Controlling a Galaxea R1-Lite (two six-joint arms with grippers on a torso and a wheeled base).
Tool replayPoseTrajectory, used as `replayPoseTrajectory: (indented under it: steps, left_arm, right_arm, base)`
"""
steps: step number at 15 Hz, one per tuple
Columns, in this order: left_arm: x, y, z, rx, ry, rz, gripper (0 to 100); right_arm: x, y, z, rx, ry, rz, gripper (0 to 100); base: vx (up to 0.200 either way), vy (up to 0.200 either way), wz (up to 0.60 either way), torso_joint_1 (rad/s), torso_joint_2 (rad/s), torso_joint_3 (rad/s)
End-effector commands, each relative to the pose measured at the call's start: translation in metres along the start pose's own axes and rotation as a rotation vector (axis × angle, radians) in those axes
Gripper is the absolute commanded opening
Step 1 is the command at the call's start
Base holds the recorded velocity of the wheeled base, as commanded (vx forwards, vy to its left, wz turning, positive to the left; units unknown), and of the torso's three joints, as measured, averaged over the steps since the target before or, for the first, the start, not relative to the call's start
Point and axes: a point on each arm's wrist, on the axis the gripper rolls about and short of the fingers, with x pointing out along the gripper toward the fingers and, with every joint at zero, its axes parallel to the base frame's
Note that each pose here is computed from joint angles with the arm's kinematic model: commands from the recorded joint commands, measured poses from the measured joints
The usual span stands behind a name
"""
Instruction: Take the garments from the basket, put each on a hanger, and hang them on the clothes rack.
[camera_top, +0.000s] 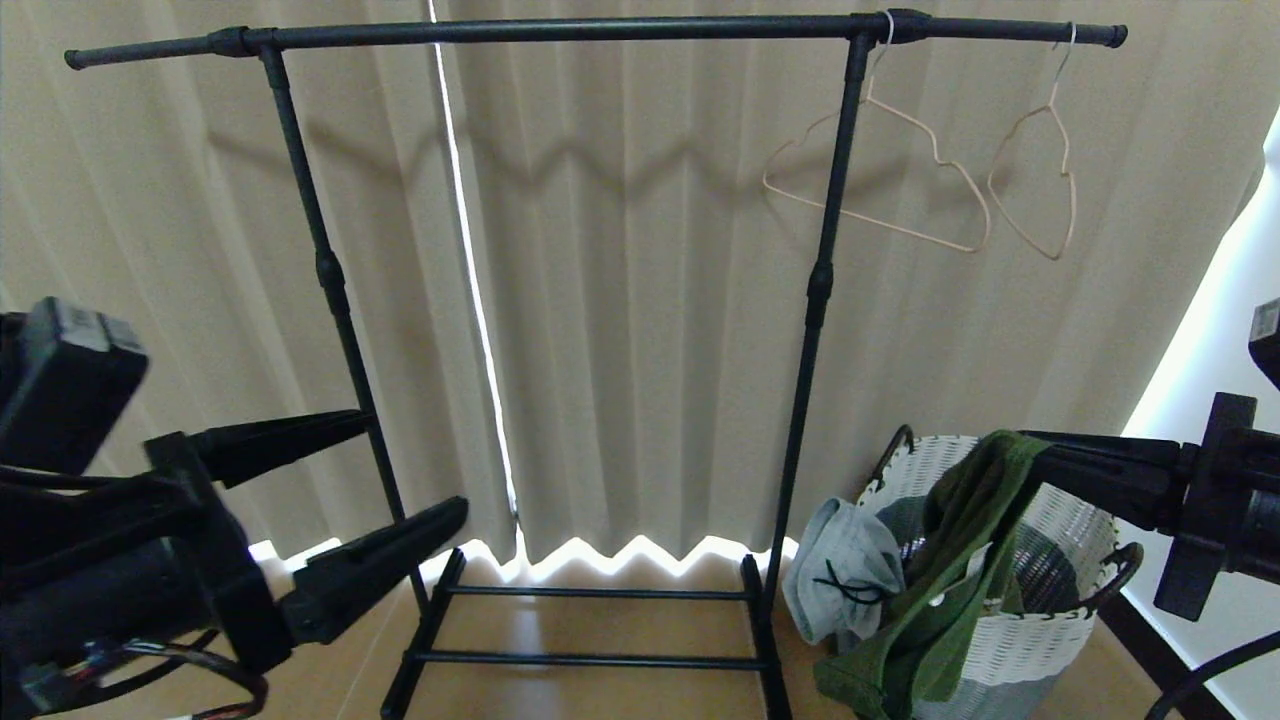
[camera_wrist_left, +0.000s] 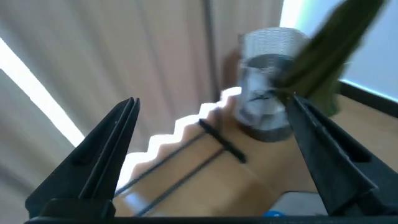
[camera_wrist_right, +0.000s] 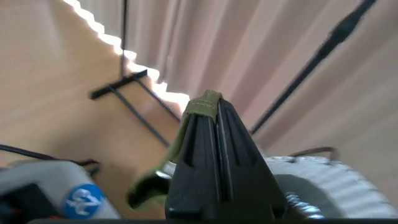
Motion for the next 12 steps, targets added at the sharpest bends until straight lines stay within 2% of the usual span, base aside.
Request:
replayPoseTrajectory:
  steps: [1, 2, 5, 6, 9, 10, 11, 12]
  left_arm:
    - [0.044, -0.02, -0.011, -0.018, 0.077, -0.082, 100]
    - [0.063, -0.031, -0.013, -0.014, 0.096, -0.107, 100]
    - [0.089, -0.056, -0.022, -0.033, 0.137, -0.157, 100]
    - [0.102, -0.075, -0.024, -0.071, 0.136, -0.187, 100]
    - [0.126, -0.11, -0.034, -0.119, 0.157, -0.21, 100]
    - [0.132, -0.116, -0.038, -0.127, 0.156, -0.206, 100]
    - [0.149, -0.128, -0.046, -0.151, 0.121, -0.166, 100]
    - [0.159, -0.132, -0.053, -0.151, 0.1, -0.141, 100]
  right_arm:
    - [0.008, 0.001, 0.005, 0.02, -0.002, 0.025, 0]
    - [0.012, -0.001, 0.011, 0.039, -0.008, 0.027, 0]
    - [0.019, -0.002, 0.016, 0.036, -0.019, 0.035, 0]
    - [0.026, 0.001, 0.018, 0.037, -0.044, 0.056, 0]
    - [0.028, 0.005, 0.022, 0.056, -0.08, 0.075, 0]
    - [0.028, 0.005, 0.023, 0.055, -0.082, 0.074, 0]
    - [0.027, 0.005, 0.024, 0.055, -0.092, 0.074, 0]
    - [0.027, 0.005, 0.025, 0.059, -0.095, 0.074, 0]
  base:
    - [0.0, 0.0, 0.0, 0.0, 0.0, 0.0]
    - [0.0, 0.0, 0.0, 0.0, 0.0, 0.0]
    - [0.0, 0.0, 0.0, 0.0, 0.0, 0.0]
    - [0.0, 0.0, 0.0, 0.0, 0.0, 0.0]
    - [0.0, 0.0, 0.0, 0.0, 0.0, 0.0]
    - [0.0, 0.0, 0.0, 0.0, 0.0, 0.0]
    - [0.0, 0.0, 0.0, 0.0, 0.0, 0.0]
    - [0.0, 0.0, 0.0, 0.0, 0.0, 0.0]
